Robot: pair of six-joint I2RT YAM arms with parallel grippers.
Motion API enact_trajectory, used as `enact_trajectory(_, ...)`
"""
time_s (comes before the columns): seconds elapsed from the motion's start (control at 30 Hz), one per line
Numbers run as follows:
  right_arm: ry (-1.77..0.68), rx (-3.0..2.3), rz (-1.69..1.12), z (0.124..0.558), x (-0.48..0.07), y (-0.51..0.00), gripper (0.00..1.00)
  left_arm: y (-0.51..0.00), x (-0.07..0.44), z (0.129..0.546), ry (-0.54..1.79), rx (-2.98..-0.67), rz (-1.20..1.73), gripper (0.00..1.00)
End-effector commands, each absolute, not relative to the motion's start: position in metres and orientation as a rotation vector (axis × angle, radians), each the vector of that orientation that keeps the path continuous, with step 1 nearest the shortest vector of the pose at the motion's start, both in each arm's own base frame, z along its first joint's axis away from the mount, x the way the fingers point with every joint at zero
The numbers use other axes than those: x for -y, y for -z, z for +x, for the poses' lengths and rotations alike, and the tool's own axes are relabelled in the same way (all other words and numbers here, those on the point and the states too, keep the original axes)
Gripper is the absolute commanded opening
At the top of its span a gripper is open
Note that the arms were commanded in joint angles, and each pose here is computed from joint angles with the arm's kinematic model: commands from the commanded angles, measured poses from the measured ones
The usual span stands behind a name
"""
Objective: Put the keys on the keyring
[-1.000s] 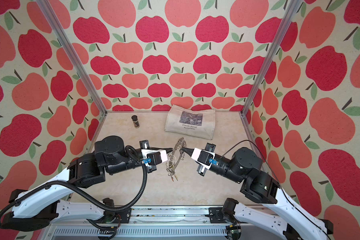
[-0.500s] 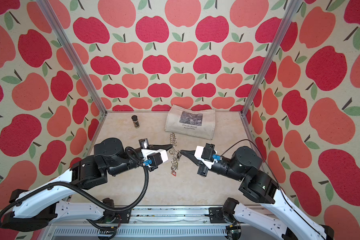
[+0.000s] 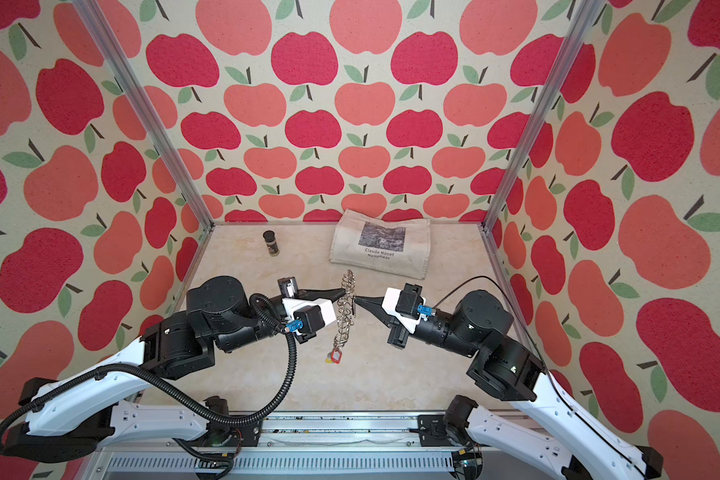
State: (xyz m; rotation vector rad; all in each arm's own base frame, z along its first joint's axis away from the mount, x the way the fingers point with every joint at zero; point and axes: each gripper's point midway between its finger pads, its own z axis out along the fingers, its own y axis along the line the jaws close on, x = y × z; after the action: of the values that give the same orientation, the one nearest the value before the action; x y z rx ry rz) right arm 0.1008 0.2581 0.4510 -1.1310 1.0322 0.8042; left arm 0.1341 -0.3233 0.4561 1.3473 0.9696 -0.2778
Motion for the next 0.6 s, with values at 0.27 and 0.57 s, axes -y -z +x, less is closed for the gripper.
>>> enact_trajectory(0.27,-0.803,-1.035,-1.057,0.112,-0.259,-0.46,0.0,-0.478,0.318,0.124,0.316,-0.93,1.305,0.0)
enact_trajectory(0.57,-0.763,-1.036,-1.024,0.119,-0.256,-0.46,0.0,-0.478,0.317,0.122,0.33,-0.938,1.314,0.0)
